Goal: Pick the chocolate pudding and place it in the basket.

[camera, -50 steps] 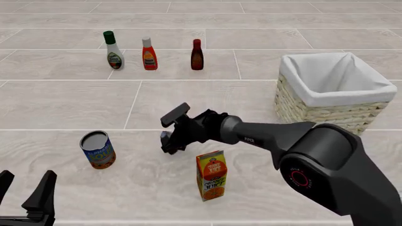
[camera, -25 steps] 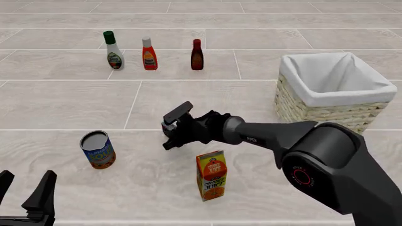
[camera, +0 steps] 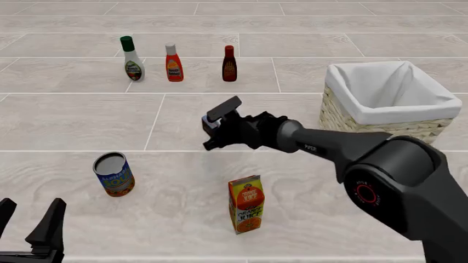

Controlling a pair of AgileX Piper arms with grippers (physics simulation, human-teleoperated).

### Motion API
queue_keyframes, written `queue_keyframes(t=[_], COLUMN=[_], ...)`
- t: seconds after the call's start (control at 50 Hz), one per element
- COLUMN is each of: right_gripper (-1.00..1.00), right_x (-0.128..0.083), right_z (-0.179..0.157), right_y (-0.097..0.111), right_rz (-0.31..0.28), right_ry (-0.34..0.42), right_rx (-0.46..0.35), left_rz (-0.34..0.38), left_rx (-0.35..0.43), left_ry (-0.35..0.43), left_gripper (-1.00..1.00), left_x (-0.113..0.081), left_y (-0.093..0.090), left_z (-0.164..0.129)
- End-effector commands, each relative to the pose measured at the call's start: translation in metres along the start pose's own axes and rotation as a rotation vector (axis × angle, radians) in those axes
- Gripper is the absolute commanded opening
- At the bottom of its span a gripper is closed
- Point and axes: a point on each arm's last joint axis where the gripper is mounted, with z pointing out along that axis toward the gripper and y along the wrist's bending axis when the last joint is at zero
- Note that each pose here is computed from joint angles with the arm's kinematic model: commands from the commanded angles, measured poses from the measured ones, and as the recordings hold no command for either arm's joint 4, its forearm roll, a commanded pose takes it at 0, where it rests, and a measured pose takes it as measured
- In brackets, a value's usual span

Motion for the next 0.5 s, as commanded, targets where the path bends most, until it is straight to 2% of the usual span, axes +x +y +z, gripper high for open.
queue_keyframes(t=[0.02, 0.38, 0.5], right_gripper=[-1.00, -1.00, -1.00], right_x=[-0.023, -0.066, -0.077], right_z=[-0.021, -0.065, -0.079], right_y=[-0.012, -0.029, -0.043], right_rz=[0.021, 0.051, 0.094], right_ry=[-0.055, -0.113, -0.130], right_rx=[0.020, 0.046, 0.068], left_rz=[0.000, 0.000, 0.000], left_rx=[0.000, 0.000, 0.000], left_ry=[0.000, 0.000, 0.000], left_gripper=[1.00, 1.00, 1.00], left_x=[0.000, 0.000, 0.000], left_y=[0.000, 0.000, 0.000], left_z=[0.000, 0.000, 0.000])
